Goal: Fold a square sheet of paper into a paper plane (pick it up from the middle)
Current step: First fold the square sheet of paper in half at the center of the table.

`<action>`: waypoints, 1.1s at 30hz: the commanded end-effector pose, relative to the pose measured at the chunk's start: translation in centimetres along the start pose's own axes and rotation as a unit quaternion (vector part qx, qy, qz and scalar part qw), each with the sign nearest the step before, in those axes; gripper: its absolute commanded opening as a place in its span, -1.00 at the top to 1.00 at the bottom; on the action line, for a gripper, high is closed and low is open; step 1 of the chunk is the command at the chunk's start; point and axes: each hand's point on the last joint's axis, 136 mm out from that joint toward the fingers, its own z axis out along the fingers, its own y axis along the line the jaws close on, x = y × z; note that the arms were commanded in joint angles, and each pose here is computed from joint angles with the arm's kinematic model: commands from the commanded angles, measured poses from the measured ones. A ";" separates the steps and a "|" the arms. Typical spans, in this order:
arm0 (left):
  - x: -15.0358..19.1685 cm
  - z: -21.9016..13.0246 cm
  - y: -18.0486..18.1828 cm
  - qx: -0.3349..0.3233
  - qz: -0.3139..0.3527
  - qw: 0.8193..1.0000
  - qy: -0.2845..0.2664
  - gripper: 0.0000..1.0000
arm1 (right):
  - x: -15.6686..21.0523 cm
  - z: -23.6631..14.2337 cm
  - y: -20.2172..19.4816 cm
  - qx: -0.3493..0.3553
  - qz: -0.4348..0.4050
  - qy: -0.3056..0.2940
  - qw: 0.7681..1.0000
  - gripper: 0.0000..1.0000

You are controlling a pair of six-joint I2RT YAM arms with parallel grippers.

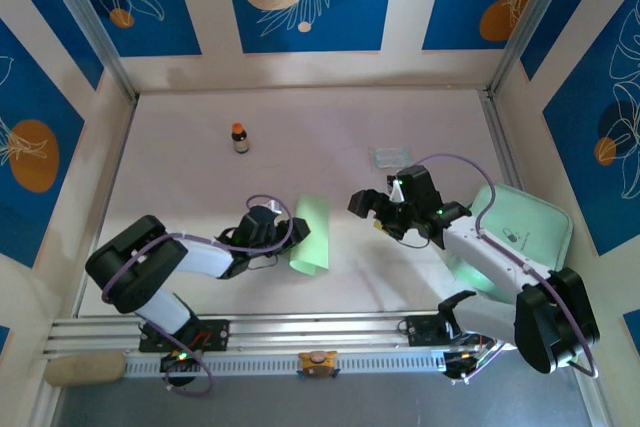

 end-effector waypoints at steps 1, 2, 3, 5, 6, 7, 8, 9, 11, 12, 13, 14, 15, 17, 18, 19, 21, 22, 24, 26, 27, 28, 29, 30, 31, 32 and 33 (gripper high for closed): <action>0.5 0.0 0.9 -0.023 0.006 1.000 0.016 0.06 | 0.0 -0.2 0.9 -0.006 0.001 0.004 1.000 -0.93; 0.6 0.0 1.0 -0.028 0.007 0.999 0.019 0.04 | 0.1 -0.2 0.9 -0.006 0.003 0.006 1.000 -0.93; 0.6 0.0 1.1 -0.032 0.007 0.999 0.021 0.04 | 0.2 -0.3 0.9 -0.004 0.004 0.008 1.000 -0.93; 0.8 0.0 1.3 -0.038 0.008 0.999 0.025 0.02 | 0.5 -0.3 0.8 -0.003 0.005 0.012 1.000 -0.93; 0.9 0.0 1.4 -0.041 0.008 0.999 0.028 0.01 | 0.6 -0.3 0.8 -0.002 0.006 0.015 1.000 -0.93; 1.1 0.0 1.5 -0.043 0.009 0.999 0.031 0.03 | 0.7 -0.3 0.8 -0.002 0.007 0.017 1.000 -0.93; 1.2 0.1 1.5 -0.043 0.010 0.998 0.034 0.03 | 0.9 -0.3 0.7 -0.001 0.007 0.020 1.000 -0.93; 1.3 0.2 1.4 -0.043 0.010 0.998 0.038 0.02 | 1.1 -0.3 0.7 -0.001 0.009 0.022 1.000 -0.93; 1.6 0.4 1.4 -0.051 0.010 0.998 0.047 -0.05 | 1.4 -0.3 0.7 -0.001 0.011 0.028 1.000 -0.93; 1.7 0.4 1.4 -0.055 0.011 0.997 0.050 -0.06 | 1.5 -0.3 0.8 -0.002 0.011 0.030 0.999 -0.93; 1.8 0.4 1.5 -0.062 0.012 0.997 0.054 -0.06 | 1.7 -0.3 0.8 -0.002 0.010 0.033 0.999 -0.93; 1.8 0.4 1.6 -0.069 0.015 0.996 0.057 -0.06 | 1.7 -0.3 0.8 -0.002 0.010 0.034 0.999 -0.93; 1.9 0.3 2.0 -0.080 0.014 0.995 0.062 -0.06 | 1.8 -0.3 0.8 -0.001 0.010 0.035 0.999 -0.94; 2.0 0.0 2.2 -0.092 0.020 0.993 0.065 -0.11 | 2.1 -0.3 0.8 0.001 0.010 0.039 0.999 -0.94; 1.9 -0.2 2.3 -0.097 0.025 0.993 0.064 -0.13 | 2.2 -0.3 0.7 0.001 0.010 0.041 0.999 -0.94; 1.8 -0.5 2.5 -0.106 0.033 0.992 0.061 -0.17 | 2.3 -0.3 0.8 0.001 0.010 0.043 0.999 -0.94; 1.6 -1.0 2.6 -0.121 0.050 0.989 0.063 -0.24 | 2.4 -0.4 0.7 0.004 0.012 0.044 0.999 -0.94; 1.6 -1.2 2.6 -0.129 0.060 0.987 0.068 -0.26 | 2.4 -0.4 0.7 0.005 0.011 0.043 0.999 -0.94; 1.8 -1.2 2.3 -0.134 0.077 0.985 0.082 -0.29 | 2.3 -0.5 0.8 0.005 0.011 0.039 0.999 -0.94; 2.2 -1.1 2.1 -0.135 0.088 0.982 0.102 -0.29 | 2.3 -0.6 0.8 0.002 0.012 0.035 0.999 -0.94; 2.3 -1.0 2.1 -0.138 0.093 0.980 0.110 -0.29 | 2.3 -0.6 0.9 0.001 0.011 0.034 0.999 -0.94; 2.4 -0.9 2.0 -0.141 0.097 0.978 0.118 -0.29 | 2.4 -0.7 0.8 0.002 0.011 0.033 0.999 -0.94; 2.5 -0.9 2.2 -0.147 0.100 0.976 0.124 -0.29 | 2.3 -0.7 0.8 0.002 0.012 0.032 0.999 -0.94; 2.6 -0.9 2.2 -0.150 0.103 0.975 0.127 -0.29 | 2.4 -0.7 0.8 0.002 0.012 0.031 0.999 -0.94; 2.5 -1.0 2.3 -0.153 0.105 0.974 0.127 -0.29 | 2.4 -0.7 0.8 0.002 0.012 0.031 0.999 -0.94; 2.5 -1.0 2.3 -0.156 0.107 0.974 0.128 -0.30 | 2.3 -0.7 0.9 0.001 0.012 0.031 0.999 -0.94; 2.5 -1.0 2.2 -0.156 0.109 0.973 0.128 -0.29 | 2.4 -0.7 0.9 0.001 0.012 0.031 0.999 -0.94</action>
